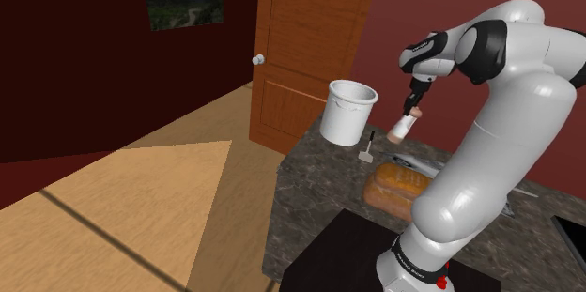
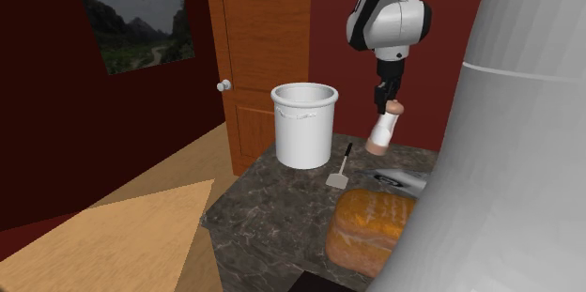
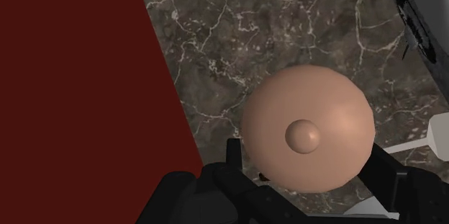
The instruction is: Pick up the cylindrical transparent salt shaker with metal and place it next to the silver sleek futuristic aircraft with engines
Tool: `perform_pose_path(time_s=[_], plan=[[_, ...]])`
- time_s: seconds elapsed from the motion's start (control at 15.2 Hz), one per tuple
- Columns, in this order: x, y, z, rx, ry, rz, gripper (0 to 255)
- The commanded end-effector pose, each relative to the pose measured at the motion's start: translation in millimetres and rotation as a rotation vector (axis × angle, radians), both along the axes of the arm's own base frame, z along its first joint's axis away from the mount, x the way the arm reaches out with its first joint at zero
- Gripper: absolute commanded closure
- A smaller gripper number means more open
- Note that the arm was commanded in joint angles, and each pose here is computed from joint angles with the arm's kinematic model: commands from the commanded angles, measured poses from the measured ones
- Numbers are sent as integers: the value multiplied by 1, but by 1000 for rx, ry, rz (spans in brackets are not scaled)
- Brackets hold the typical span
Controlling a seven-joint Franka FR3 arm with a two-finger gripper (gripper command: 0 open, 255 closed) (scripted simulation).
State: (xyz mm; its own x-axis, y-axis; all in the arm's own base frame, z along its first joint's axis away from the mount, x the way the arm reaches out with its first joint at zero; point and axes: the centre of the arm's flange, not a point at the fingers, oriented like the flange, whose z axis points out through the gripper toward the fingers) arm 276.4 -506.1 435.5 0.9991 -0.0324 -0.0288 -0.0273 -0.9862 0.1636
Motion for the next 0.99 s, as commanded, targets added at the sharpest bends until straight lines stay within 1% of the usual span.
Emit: perform_pose_path(time_s=[0.0,0.26,0.73,0.79,0.92], plan=[[0,0,-10,-1,0,0,255],[0,0,-30,-1,0,0,255],[0,0,-30,-1,0,0,255],[0,0,-30,-1,0,0,0],[0,0,-30,-1,0,0,0]])
